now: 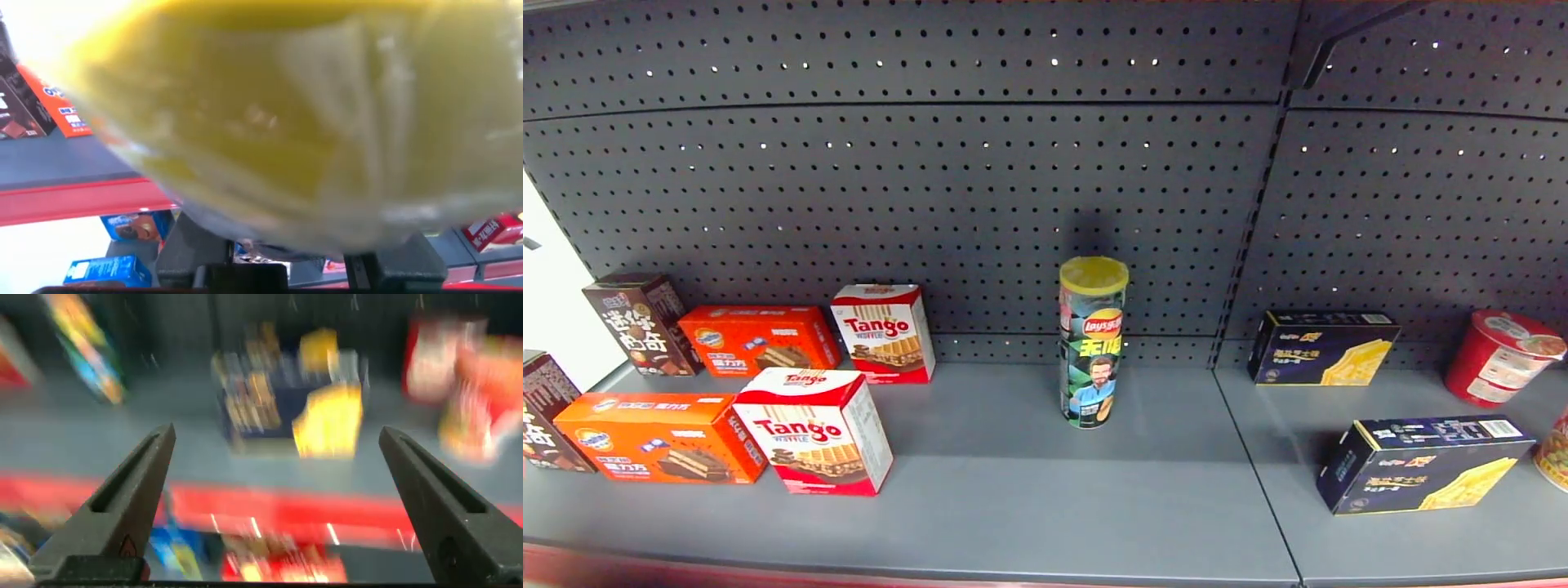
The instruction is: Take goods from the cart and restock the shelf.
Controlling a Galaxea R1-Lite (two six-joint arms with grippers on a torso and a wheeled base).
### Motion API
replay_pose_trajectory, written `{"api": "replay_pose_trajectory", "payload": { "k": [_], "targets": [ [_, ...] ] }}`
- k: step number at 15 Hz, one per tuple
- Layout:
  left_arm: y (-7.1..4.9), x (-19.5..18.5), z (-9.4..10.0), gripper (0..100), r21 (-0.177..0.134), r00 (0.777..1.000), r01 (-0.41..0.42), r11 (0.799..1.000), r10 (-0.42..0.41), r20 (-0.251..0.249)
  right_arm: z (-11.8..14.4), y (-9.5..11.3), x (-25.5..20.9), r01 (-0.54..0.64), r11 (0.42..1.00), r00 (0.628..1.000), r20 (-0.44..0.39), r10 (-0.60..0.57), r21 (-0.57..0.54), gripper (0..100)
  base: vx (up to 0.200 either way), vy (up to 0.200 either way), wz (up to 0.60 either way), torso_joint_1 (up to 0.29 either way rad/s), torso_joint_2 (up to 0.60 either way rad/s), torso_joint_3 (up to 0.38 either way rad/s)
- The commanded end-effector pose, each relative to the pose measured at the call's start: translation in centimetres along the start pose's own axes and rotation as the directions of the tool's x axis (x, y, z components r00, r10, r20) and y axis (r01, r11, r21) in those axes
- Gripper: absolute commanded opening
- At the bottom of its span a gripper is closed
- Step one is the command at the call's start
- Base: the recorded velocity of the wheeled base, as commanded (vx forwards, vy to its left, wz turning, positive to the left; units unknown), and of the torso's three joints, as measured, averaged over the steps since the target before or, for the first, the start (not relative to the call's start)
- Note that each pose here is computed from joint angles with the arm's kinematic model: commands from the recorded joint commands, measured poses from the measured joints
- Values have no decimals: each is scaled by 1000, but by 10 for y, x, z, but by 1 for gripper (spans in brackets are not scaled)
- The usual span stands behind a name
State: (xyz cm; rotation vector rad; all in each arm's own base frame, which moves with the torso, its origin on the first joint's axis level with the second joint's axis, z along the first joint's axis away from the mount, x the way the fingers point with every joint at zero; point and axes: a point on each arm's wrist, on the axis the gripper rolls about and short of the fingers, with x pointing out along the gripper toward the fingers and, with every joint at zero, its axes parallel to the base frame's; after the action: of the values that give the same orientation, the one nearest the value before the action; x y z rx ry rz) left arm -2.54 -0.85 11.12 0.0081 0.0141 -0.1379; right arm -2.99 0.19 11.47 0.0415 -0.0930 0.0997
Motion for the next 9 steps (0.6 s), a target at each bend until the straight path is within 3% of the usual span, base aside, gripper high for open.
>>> {"api": "replay_pose_trajectory", "payload": {
  "k": [1,3,9],
  "targets": [
    [0,1,-2,0,-1,1000,2,1000,-2,-9,114,3,37,-170,985,985,-9,171,34,100,0,0,0,0,0,0],
    [0,0,0,0,1,1000,2,1000,-2,3,114,4,49,-229,966,971,-100,217,-123,100,0,0,0,0,0,0],
    [0,0,4,0,4,1000,3,1000,-3,28,123,17,97,-454,888,873,-237,427,-74,100,0,0,0,0,0,0]
  ]
}}
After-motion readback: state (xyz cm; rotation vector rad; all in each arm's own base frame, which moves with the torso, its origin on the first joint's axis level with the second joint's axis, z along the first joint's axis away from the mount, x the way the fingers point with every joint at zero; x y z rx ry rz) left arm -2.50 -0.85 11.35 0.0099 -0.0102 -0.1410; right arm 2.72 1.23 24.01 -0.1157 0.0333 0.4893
